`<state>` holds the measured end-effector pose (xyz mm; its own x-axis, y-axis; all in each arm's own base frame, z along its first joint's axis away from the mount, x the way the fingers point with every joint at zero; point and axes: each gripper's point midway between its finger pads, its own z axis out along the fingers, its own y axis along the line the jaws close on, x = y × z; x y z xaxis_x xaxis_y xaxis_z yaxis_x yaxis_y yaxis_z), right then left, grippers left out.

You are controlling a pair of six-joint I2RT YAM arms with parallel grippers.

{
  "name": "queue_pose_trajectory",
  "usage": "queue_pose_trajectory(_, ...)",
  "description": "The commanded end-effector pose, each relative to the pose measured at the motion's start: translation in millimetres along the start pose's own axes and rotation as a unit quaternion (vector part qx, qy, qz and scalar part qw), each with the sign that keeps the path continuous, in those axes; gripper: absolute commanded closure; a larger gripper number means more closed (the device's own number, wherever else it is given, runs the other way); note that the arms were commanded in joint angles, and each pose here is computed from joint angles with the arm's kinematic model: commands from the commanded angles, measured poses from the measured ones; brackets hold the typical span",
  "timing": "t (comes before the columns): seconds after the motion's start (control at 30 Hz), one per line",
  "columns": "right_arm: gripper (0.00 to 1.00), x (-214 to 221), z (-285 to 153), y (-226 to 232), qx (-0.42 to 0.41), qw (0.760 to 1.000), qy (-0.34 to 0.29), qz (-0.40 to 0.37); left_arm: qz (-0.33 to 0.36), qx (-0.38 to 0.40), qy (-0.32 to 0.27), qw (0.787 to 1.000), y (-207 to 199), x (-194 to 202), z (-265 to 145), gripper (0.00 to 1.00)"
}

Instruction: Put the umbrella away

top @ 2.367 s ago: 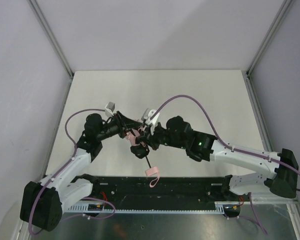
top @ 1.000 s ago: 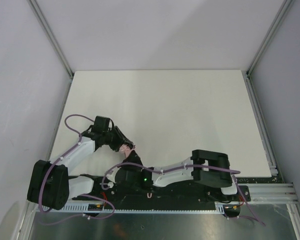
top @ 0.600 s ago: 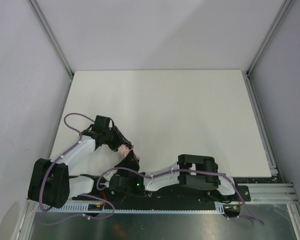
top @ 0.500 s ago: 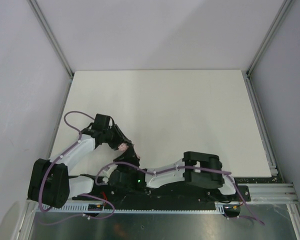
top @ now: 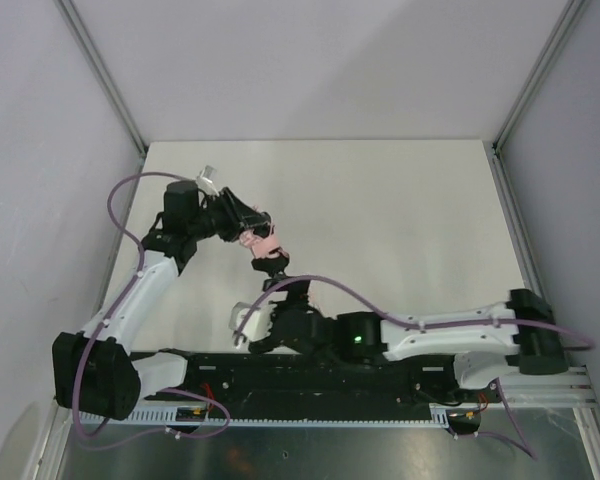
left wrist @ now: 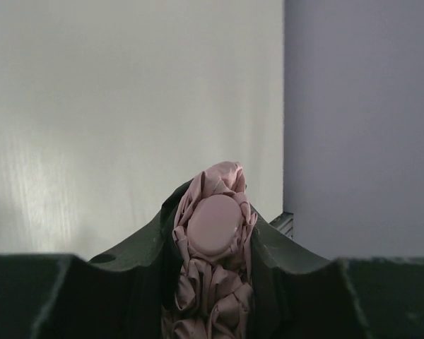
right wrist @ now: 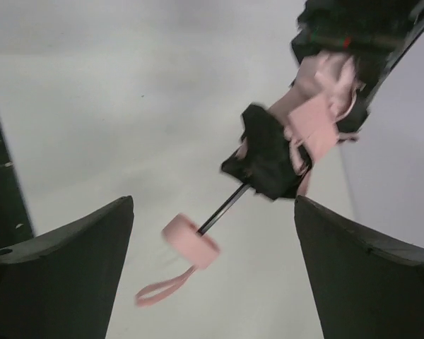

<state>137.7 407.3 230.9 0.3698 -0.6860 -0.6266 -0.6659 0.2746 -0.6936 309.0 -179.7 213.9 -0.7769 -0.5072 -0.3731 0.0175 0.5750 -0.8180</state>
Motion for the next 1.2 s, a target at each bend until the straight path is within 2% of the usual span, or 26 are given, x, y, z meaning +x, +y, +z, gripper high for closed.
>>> queue_pose_trajectory(0.0,0.01,-1,-34,-25,-0.042,0.986,-0.06,0.147,0.078,0.107,-0.025,0.991,-62,-30,-11,1.0)
queue_pose_trajectory(0.1,0.01,14,-52,-71,-0.019,0.962,-0.07,0.264,0.157,0.126,-0.061,0.978,-82,-48,-17,1.0)
queue_pose_trajectory(0.17,0.01,30,-63,-97,0.0,0.94,-0.079,0.332,0.224,0.122,-0.102,0.961,-92,-62,-22,1.0)
queue_pose_trajectory(0.3,0.01,79,-72,-135,0.037,0.888,-0.071,0.452,0.375,0.078,-0.179,0.906,-104,-71,-26,1.0)
queue_pose_trajectory(0.37,0.01,100,-74,-145,0.04,0.855,-0.07,0.512,0.429,0.067,-0.19,0.88,-106,-61,-20,1.0)
queue_pose_trajectory(0.47,0.01,116,-74,-145,-0.002,0.81,-0.086,0.581,0.478,0.077,-0.213,0.848,-105,-36,-9,1.0)
queue_pose_trajectory(0.57,0.01,127,-71,-139,-0.021,0.786,-0.085,0.612,0.499,0.086,-0.238,0.829,-90,-8,2,1.0)
queue_pose_trajectory(0.63,0.01,132,-71,-136,-0.025,0.781,-0.081,0.618,0.49,0.082,-0.233,0.836,-66,12,15,1.0)
queue_pose_trajectory(0.73,0.01,136,-69,-129,-0.038,0.78,-0.075,0.621,0.464,0.075,-0.2,0.86,-27,44,39,1.0)
queue_pose_trajectory(0.83,0.01,136,-65,-119,-0.062,0.776,-0.07,0.623,0.426,0.072,-0.154,0.888,0,75,59,1.0)
queue_pose_trajectory(0.93,0.01,135,-58,-105,-0.094,0.77,-0.071,0.627,0.396,0.087,-0.121,0.906,16,97,68,1.0)
queue_pose_trajectory(1.03,0.01,123,-51,-87,-0.15,0.768,-0.084,0.617,0.377,0.126,-0.109,0.911,3,106,60,1.0)
queue_pose_trajectory(1.17,0.01,102,-41,-55,-0.218,0.776,-0.088,0.585,0.329,0.233,-0.094,0.91,-56,109,24,1.0)
